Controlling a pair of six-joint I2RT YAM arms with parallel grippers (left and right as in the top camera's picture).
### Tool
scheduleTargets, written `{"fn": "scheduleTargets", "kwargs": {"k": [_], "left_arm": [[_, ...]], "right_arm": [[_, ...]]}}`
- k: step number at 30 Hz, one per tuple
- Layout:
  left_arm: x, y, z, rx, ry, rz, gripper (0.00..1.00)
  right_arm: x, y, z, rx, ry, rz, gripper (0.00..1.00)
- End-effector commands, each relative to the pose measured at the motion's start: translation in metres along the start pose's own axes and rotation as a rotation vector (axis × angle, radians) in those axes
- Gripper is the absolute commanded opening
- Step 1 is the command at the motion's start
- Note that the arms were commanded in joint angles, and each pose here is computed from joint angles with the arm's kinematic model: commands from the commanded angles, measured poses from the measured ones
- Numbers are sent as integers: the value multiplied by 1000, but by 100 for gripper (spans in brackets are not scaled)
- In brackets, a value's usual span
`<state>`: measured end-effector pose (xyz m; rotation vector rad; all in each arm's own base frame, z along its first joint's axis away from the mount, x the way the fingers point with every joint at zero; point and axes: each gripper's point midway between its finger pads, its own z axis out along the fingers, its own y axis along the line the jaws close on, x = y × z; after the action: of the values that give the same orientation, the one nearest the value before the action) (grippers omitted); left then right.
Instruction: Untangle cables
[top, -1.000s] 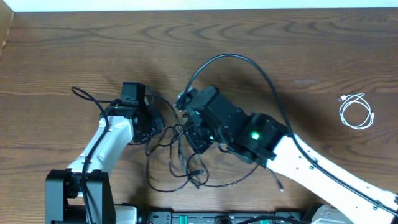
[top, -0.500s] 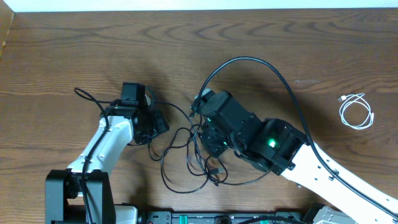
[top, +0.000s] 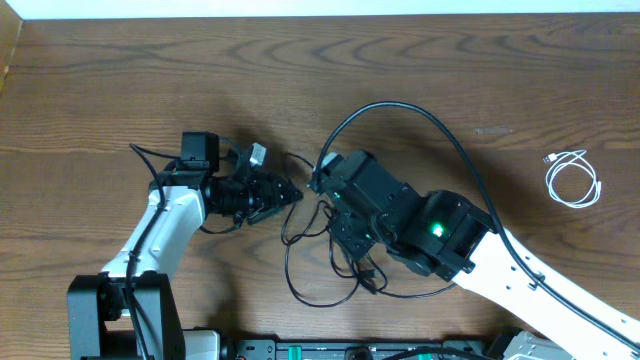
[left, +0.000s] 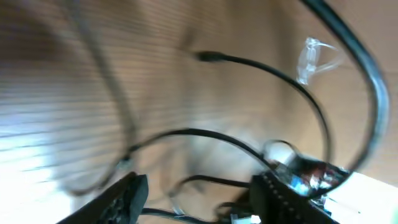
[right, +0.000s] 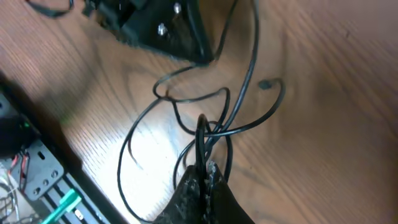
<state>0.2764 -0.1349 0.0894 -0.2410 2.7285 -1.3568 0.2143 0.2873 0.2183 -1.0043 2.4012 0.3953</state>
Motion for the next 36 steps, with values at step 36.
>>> {"fn": "scheduleTargets", "kwargs": {"k": [36], "left_arm": [[27, -59, -3, 293, 116, 150, 59]], "right_arm": [[-19, 33, -4, -177, -86, -209, 1]]}}
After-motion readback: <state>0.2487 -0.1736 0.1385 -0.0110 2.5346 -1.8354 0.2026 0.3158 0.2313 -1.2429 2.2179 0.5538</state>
